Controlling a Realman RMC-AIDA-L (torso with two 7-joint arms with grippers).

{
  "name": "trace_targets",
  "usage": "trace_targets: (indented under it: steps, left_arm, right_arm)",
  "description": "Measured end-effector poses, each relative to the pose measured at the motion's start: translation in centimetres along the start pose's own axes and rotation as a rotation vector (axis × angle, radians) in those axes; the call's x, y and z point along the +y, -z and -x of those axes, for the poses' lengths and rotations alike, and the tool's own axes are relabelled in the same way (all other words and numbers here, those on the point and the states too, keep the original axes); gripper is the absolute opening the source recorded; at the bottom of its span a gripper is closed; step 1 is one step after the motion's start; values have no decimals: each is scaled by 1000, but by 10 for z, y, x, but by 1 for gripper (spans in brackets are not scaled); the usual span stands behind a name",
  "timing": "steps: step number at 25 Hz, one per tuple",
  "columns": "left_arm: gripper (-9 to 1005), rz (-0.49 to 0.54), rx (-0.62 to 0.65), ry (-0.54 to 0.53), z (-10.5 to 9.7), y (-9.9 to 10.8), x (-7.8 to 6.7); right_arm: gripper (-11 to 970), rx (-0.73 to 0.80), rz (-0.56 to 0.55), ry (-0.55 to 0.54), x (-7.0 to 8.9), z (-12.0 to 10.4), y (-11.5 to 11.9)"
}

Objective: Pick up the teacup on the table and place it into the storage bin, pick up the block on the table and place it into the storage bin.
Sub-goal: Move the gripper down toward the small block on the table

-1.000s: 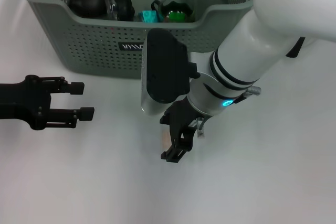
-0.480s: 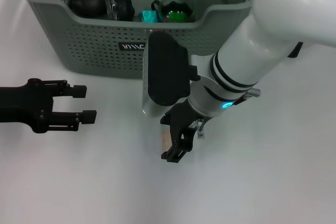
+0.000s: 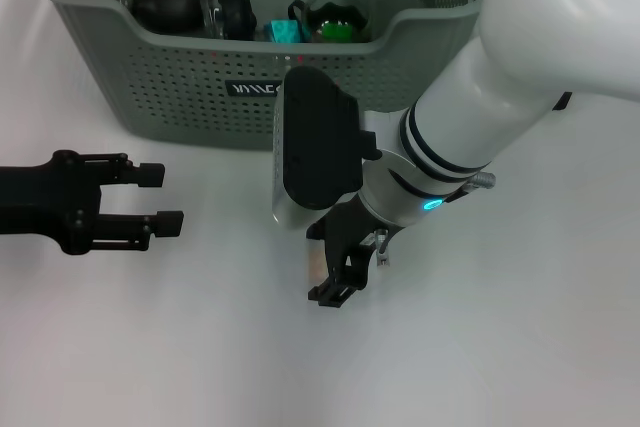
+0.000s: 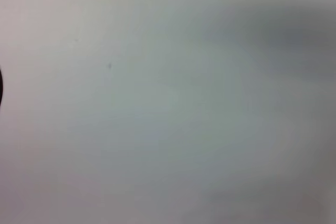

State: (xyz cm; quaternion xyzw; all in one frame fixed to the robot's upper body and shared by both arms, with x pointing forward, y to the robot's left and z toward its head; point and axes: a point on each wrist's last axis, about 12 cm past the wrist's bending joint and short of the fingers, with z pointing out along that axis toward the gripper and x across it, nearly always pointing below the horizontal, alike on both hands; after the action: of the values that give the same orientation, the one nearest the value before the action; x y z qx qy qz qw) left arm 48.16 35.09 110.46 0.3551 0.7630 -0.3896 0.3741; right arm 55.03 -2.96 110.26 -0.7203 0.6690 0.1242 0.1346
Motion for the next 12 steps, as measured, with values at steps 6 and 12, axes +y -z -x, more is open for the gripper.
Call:
trace_targets:
  steps: [6,12]
  left_arm:
    - [749,0,0,1,0,0,0]
    - [749,2,-2,1,0,0,0]
  right_arm:
    - [672,0,-1,-1,0,0,0]
    - [512,3,1,-11,0,-1,-1]
